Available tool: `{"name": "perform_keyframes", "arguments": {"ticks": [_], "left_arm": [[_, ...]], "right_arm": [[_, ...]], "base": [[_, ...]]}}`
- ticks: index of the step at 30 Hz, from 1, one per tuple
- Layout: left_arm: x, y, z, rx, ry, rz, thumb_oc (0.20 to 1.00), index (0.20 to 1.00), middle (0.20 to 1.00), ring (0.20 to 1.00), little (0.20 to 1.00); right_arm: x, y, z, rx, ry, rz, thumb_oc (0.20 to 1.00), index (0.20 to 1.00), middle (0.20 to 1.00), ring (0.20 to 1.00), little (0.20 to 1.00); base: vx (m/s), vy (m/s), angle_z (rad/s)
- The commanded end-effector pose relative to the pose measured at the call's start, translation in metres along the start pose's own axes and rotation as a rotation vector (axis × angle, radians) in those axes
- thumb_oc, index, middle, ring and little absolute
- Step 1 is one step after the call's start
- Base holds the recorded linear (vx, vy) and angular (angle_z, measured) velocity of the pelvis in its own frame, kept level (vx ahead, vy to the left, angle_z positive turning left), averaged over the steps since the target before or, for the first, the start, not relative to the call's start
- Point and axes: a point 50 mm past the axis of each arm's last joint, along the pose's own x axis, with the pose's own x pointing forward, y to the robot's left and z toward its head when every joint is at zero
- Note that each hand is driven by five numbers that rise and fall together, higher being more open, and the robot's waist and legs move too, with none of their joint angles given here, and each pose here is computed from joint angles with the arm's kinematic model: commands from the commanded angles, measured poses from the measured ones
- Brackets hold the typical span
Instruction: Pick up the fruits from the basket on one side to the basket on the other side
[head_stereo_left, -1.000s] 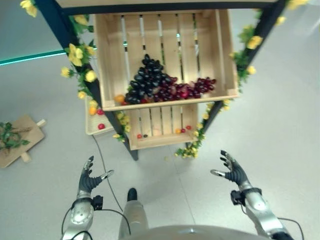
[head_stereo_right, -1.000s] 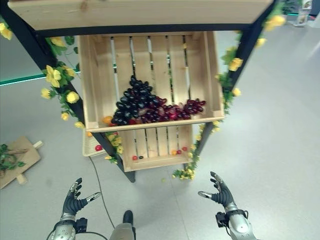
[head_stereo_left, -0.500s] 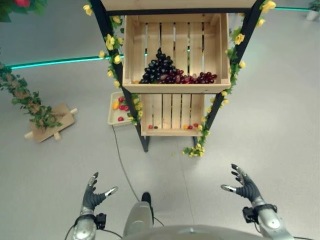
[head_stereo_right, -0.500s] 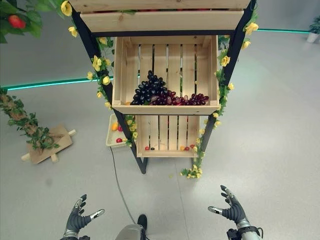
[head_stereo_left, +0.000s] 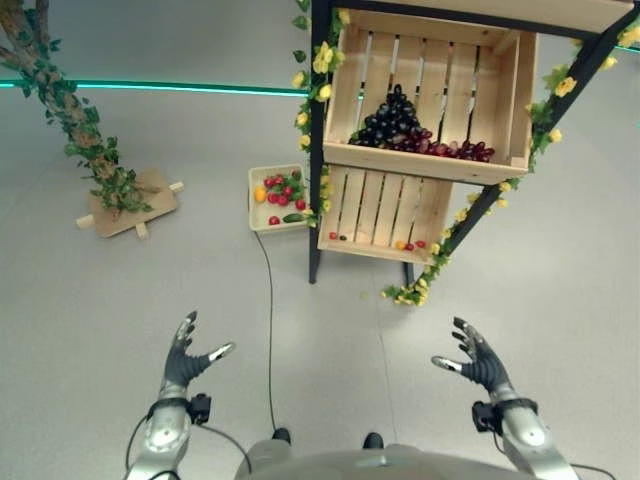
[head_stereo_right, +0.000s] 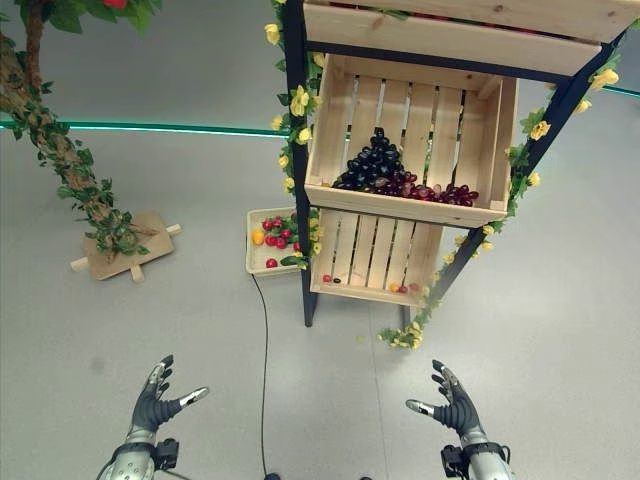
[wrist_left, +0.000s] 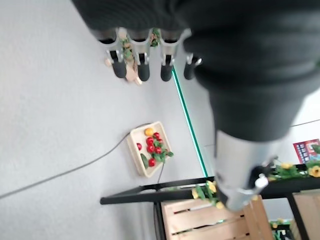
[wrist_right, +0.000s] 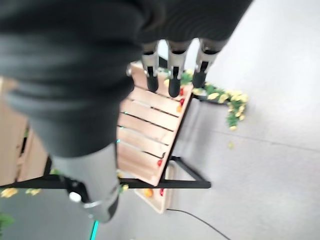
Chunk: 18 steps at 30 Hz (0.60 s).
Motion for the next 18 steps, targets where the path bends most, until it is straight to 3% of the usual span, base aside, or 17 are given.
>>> {"name": "perform_keyframes", "arguments": {"ticks": [1,18], "left_arm": [[0.005,0.012,0.021,0.005,-0.123,0.020,1.000,1.000,1.000,1.000,1.000],[0.007,0.023,0.037,0.149,-0.211,-0.073,1.000,1.000,1.000,1.000,1.000]], "right_arm": [[0.010,-0.007,0.021,-0.021,-0.097,0.002,1.000,1.000,1.000,1.000,1.000],[0.007,-0.004,0.020,-0.043,-0.087,0.032,1.000,1.000,1.000,1.000,1.000]], "base": [[-0.03,0.175,-0.23],[-0.10,0.144,-0.48]]}}
